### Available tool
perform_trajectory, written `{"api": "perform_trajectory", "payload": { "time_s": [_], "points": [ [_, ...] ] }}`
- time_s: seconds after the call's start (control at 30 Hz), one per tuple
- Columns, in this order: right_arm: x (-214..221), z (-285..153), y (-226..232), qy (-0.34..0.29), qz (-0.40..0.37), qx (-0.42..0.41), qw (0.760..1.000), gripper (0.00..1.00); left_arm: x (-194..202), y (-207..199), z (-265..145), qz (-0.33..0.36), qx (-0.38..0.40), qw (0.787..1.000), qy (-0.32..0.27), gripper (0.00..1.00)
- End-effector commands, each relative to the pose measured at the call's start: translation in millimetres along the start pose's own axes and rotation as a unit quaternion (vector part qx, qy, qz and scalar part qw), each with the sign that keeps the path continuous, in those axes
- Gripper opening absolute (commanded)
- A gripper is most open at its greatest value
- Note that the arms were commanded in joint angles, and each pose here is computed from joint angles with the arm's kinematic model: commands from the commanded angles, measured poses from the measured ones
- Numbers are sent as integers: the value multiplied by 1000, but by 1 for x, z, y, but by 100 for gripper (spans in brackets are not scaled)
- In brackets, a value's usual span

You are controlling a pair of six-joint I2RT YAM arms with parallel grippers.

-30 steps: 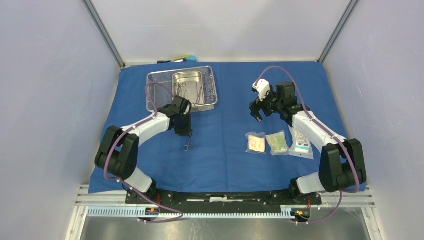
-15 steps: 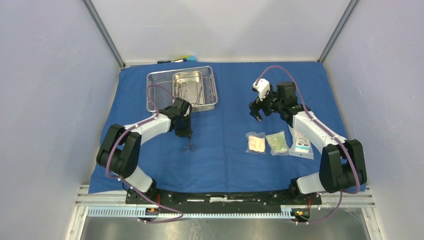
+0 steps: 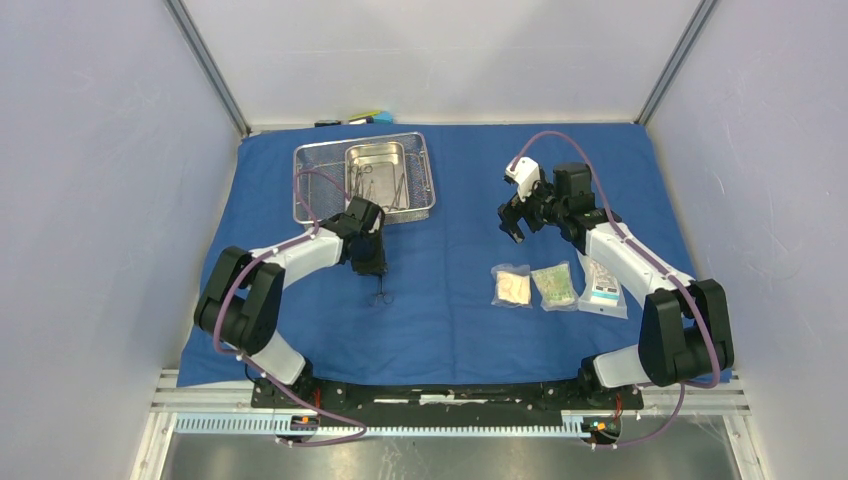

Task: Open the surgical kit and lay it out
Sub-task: Place the medical item in the surgical kit.

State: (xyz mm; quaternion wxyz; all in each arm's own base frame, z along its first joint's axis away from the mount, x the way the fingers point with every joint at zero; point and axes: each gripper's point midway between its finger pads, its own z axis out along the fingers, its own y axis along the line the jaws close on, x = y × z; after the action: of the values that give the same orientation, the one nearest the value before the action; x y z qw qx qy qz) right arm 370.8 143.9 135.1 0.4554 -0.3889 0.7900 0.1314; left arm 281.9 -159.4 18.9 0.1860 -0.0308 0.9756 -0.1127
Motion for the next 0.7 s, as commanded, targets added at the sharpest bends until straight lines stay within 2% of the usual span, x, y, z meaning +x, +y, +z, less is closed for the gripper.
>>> {"api": "perform_trajectory", "payload": {
  "time_s": [0.0, 0.17, 0.27, 0.43, 0.6, 0.67],
  "points": [
    [-15, -4, 0, -26, -9, 2, 1000, 98, -5, 2, -2, -5, -7, 1000, -16, 34],
    [-15, -4, 0, -26, -10, 2, 1000, 98, -18, -4, -14, 13, 1, 999, -34, 40],
    [-15, -3, -1, -24, -10, 3, 1000, 98, -31, -11, -26, 29, 10, 998, -52, 51],
    [-20, -5, -2, -28, -12, 4, 1000, 98, -58, -16, -51, 52, 9, 994, -99, 58],
    [-30, -10, -4, -40, -14, 7, 999, 97, -98, -26, -82, 99, 6, 982, -158, 66],
    [-33, -11, -4, -42, -15, 7, 999, 97, -121, -33, -95, 121, 8, 975, -185, 72]
  ]
}}
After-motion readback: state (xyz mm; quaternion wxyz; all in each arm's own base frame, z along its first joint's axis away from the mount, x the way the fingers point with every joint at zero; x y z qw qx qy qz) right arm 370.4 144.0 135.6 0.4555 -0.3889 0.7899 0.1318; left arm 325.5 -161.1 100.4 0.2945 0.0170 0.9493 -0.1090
